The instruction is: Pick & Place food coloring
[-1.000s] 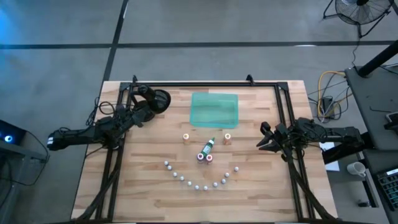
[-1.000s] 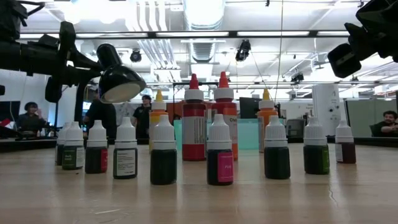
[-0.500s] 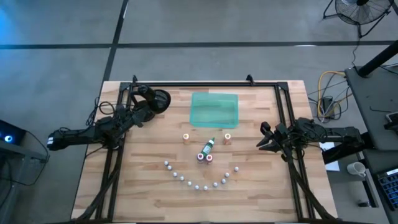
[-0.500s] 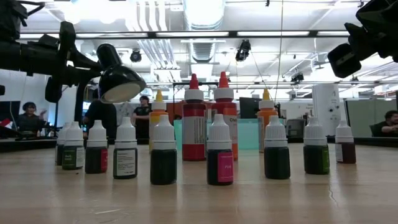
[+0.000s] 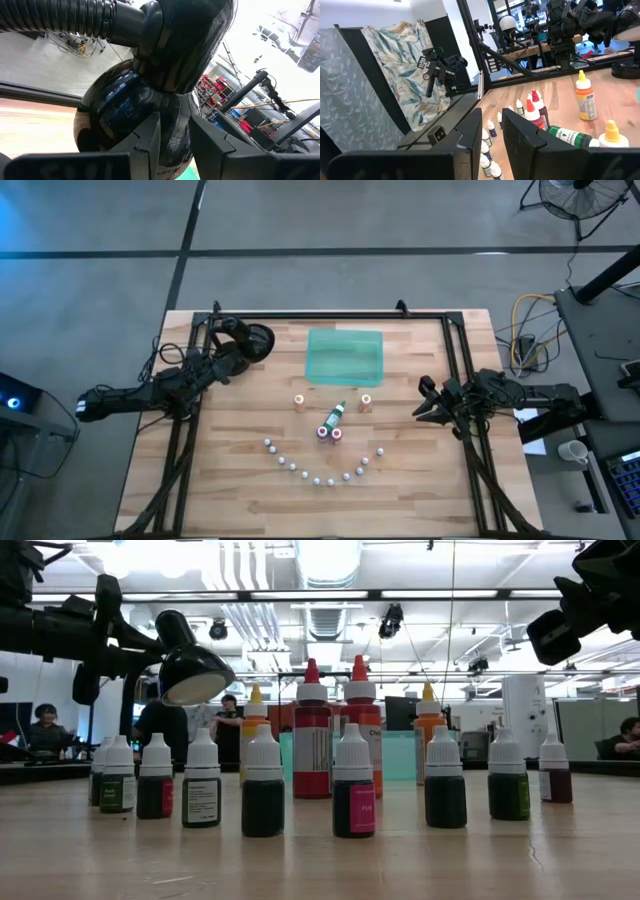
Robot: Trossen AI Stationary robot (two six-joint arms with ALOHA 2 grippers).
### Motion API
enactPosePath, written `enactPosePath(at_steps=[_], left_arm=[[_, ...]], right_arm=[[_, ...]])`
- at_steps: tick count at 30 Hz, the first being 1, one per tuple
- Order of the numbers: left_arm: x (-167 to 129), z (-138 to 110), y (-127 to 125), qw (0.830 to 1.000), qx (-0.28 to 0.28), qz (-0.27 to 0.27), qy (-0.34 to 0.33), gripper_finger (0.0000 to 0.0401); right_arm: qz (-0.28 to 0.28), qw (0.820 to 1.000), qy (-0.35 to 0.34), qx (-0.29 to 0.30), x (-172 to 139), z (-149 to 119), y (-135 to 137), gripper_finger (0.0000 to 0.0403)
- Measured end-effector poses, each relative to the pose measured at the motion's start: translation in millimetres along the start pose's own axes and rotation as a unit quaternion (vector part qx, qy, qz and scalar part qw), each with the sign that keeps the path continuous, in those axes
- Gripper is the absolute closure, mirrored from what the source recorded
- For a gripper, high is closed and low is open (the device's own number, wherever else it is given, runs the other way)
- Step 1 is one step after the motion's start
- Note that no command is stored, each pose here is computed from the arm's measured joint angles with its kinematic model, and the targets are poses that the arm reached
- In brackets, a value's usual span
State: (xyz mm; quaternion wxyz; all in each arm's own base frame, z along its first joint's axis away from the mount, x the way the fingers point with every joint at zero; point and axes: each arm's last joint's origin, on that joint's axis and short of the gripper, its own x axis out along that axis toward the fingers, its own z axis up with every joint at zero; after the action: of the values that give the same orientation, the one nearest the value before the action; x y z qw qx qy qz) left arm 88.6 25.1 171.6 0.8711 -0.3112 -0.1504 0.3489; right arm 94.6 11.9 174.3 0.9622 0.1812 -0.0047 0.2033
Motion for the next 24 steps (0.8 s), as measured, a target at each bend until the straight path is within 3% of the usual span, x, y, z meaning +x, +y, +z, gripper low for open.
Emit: enactPosePath(at_steps=[24], left_arm=[[0.0,-0.1,0.0,1.000,0.000,0.000,0.000,0.0323]], right_arm=[[0.000,1.000,-0.001,0.003,0.0,0.2,0.1,0.0335]])
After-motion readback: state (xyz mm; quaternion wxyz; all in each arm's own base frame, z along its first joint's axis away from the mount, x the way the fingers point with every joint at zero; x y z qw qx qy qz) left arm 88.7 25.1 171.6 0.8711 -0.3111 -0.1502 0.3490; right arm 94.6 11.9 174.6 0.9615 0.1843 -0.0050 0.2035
